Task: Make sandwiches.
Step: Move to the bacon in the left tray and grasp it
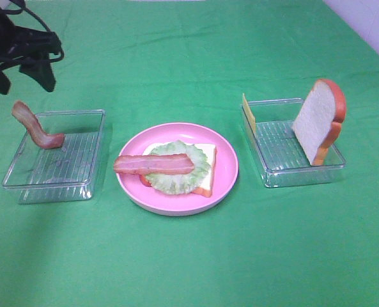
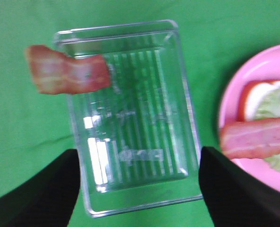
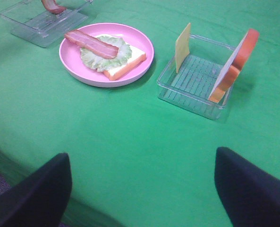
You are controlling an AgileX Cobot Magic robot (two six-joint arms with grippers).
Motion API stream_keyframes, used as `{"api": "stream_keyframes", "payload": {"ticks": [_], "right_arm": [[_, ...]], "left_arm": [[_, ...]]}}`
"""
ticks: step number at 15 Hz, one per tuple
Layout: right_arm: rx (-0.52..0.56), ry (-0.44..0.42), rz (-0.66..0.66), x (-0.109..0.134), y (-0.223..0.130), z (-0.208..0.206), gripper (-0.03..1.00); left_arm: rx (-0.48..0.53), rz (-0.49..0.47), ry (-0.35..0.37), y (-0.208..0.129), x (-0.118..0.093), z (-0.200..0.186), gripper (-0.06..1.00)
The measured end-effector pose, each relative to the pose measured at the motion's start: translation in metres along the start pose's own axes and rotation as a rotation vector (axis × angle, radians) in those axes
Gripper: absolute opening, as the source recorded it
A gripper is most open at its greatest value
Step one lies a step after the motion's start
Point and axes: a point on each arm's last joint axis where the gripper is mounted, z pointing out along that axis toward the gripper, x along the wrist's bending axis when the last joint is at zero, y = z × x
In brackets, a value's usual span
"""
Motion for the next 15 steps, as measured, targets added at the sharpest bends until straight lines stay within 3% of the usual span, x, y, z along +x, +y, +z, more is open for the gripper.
{"api": "stream_keyframes", "payload": {"ticks": [2, 5, 7, 15], "right_arm": [[0.000, 0.000, 0.000, 0.000, 0.000, 0.000, 0.78], [0.000, 0.000, 0.000, 0.000, 0.000, 0.000, 0.78], [0.000, 0.000, 0.000, 0.000, 0.000, 0.000, 0.78], [0.000, 0.000, 0.000, 0.000, 0.000, 0.000, 0.78]], "left_arm": [[-0.003, -0.050, 0.068, 0.007, 0.025, -0.008, 0.67], [-0.012, -0.122, 0.102, 0.015, 0.052, -0.009, 0.67], [0.029, -0.153, 0.120, 0.026, 0.069, 0.014, 0.67], [0.154, -0.177, 0.046, 0.033, 0.069, 0.084, 0.67]]}}
